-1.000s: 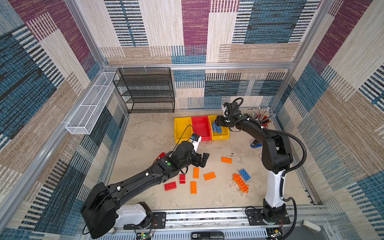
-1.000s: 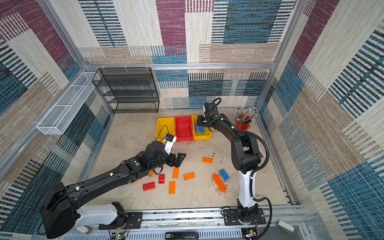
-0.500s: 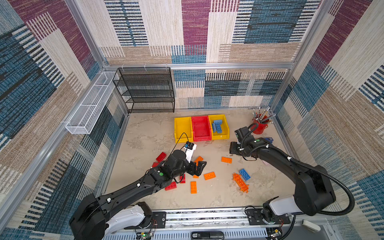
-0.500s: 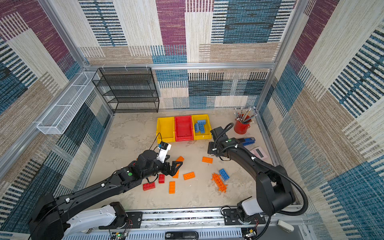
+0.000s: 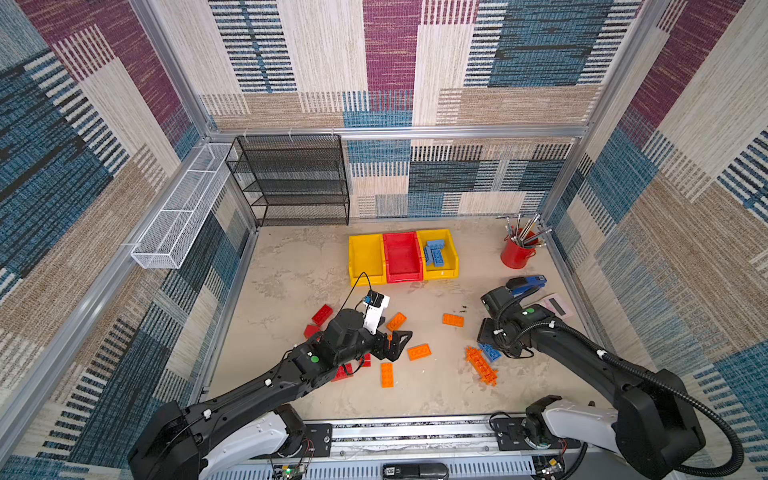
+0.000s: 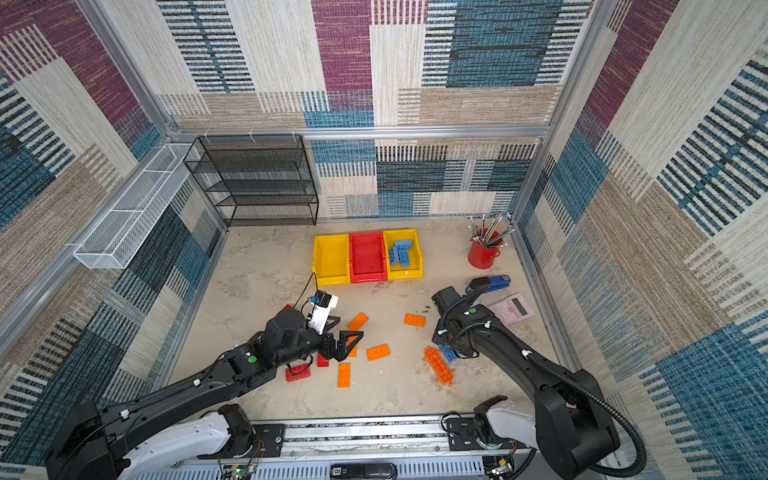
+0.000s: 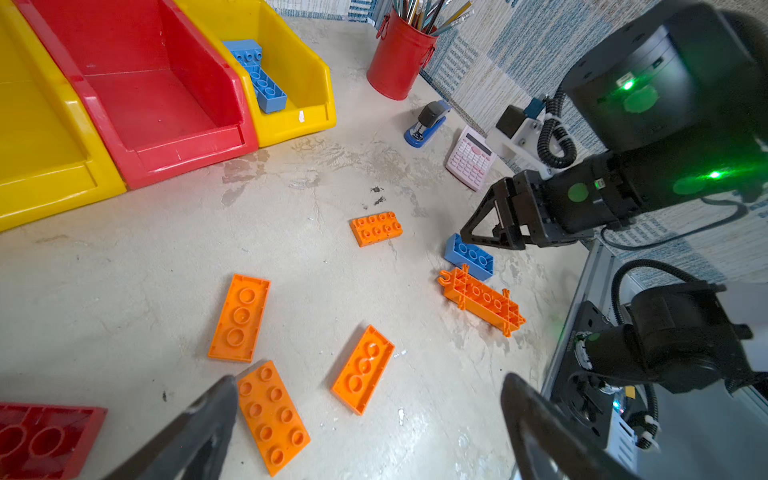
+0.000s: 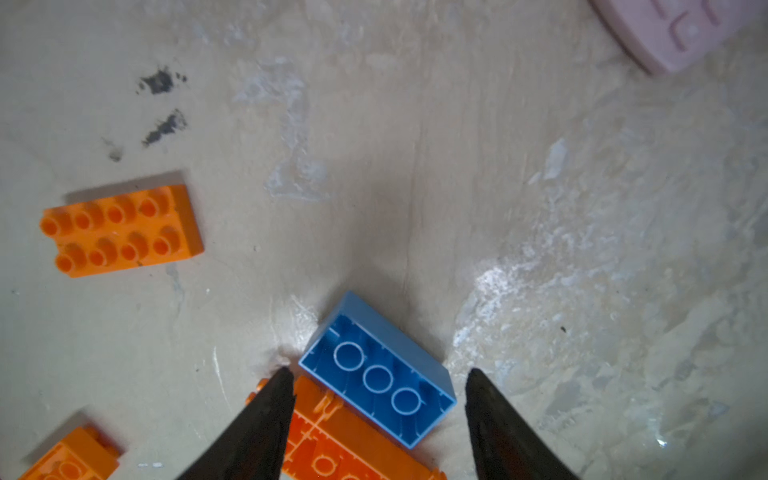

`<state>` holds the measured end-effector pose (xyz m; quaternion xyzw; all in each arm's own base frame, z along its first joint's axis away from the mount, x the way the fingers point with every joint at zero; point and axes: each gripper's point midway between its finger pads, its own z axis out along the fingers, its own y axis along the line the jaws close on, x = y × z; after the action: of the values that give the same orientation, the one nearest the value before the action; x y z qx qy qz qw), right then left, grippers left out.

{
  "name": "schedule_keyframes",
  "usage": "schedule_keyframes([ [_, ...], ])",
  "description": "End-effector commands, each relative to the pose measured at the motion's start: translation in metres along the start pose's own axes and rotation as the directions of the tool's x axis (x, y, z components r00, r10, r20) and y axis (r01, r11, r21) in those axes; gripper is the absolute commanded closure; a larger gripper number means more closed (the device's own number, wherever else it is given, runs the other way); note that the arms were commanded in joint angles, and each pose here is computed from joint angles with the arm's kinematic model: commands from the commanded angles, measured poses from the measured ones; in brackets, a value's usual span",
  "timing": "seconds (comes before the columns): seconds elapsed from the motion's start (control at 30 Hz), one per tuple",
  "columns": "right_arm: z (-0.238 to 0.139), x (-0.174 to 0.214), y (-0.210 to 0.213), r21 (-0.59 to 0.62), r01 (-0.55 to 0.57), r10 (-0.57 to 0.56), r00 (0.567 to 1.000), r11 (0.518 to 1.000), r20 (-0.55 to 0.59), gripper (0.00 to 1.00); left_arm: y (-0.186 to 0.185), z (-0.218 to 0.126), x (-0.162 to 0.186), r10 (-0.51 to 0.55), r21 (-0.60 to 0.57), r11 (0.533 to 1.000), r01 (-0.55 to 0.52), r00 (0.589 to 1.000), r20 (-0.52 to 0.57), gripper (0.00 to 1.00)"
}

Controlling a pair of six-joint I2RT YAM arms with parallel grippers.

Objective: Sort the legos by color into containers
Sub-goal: 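Lower the right gripper onto the blue brick beside the orange frame piece, then carry the blue brick with the right gripper into the yellow bin and release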

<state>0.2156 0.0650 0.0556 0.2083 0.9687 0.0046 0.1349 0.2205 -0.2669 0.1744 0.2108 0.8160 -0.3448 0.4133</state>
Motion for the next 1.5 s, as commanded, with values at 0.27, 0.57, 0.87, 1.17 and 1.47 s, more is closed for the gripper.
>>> schedule_keyframes([
  [0.27, 0.012, 0.001, 0.011, -0.034, -0.002, 0.002, 1.0, 0.999, -0.018, 0.33, -0.005, -0.006, 0.0, -0.019, 0.035, 0.999, 0.018, 1.0, 0.024, 0.01],
  [0.57, 0.016, 0.005, 0.014, -0.049, 0.027, -0.029, 0.999, 0.998, -0.036, 0.33, -0.002, -0.009, -0.002, -0.009, 0.016, 1.0, 0.008, 0.999, 0.036, 0.01],
  [0.87, 0.013, 0.012, 0.014, -0.071, 0.028, -0.032, 0.998, 0.997, -0.048, 0.34, 0.0, -0.01, -0.002, -0.006, 0.004, 1.0, 0.006, 0.999, 0.039, 0.01],
  [1.17, 0.019, 0.018, 0.012, -0.055, 0.036, -0.04, 0.997, 0.998, -0.073, 0.37, 0.001, -0.013, -0.002, -0.009, -0.005, 1.0, 0.009, 0.999, 0.042, 0.01],
  [1.47, 0.025, 0.017, 0.013, -0.038, 0.047, -0.05, 0.996, 0.998, -0.077, 0.45, 0.004, -0.019, -0.003, -0.008, -0.019, 1.0, 0.01, 0.998, 0.055, 0.01],
])
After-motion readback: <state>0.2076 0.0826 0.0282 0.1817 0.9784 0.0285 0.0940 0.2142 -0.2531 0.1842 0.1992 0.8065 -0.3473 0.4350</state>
